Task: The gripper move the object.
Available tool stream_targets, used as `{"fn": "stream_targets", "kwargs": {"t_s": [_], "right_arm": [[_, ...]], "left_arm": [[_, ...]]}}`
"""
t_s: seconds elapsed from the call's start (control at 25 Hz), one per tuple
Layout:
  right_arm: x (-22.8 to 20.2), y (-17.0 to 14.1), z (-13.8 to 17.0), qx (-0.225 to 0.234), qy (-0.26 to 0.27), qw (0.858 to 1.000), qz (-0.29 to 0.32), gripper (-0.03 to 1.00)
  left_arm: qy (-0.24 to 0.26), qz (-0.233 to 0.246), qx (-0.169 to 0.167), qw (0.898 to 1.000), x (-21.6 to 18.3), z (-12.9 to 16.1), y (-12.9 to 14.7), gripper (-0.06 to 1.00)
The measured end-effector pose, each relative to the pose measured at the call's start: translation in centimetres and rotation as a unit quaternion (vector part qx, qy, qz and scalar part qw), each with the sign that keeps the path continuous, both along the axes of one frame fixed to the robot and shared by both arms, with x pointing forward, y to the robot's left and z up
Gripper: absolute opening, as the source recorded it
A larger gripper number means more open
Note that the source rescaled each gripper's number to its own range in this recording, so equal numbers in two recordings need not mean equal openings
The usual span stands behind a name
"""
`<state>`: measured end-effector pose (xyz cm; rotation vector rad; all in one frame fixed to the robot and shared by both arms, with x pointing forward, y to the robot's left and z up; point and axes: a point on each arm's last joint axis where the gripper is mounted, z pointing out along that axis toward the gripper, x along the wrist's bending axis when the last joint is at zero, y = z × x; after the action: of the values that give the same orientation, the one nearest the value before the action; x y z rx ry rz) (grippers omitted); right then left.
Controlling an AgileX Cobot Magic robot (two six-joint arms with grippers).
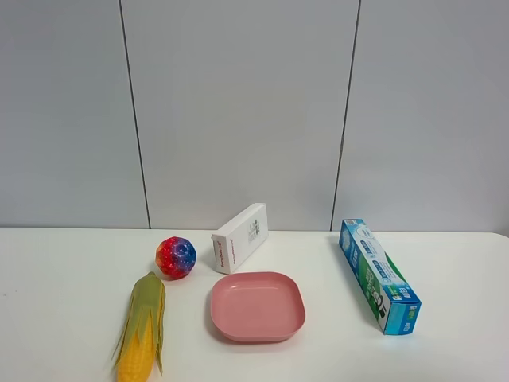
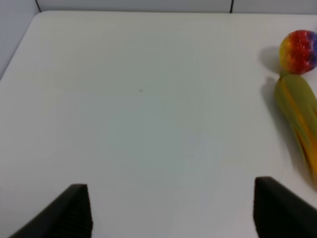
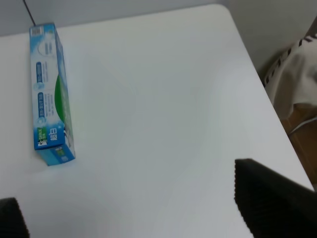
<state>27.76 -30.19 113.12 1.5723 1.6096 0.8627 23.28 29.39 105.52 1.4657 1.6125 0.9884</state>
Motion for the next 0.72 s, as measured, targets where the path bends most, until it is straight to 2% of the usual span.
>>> {"fn": "stream_targets", "kwargs": {"t_s": [0.16,0.36,0.48,0.72], "right_arm": [[-3.6,0.2,-2.4,0.030,-0.046,0.999,0.002,0.85],[-5.3,0.6,-6.7,0.054,-0.034,0.998,0.016,0.85],[-5.1,0.6,-7.8,0.054,-0.010,0.998,0.016,0.85],[-4.3,0.2,-8.2,0.024,-0.030,0.999,0.010,0.85]], "left_arm": [[0.000,0.000,0.000,1.000,0.0,0.0,0.0,1.00],[0.000,0.000,0.000,1.000,0.0,0.0,0.0,1.00],[0.000,0.000,0.000,1.000,0.0,0.0,0.0,1.00],[0.000,0.000,0.000,1.000,0.0,0.0,0.0,1.00]]}}
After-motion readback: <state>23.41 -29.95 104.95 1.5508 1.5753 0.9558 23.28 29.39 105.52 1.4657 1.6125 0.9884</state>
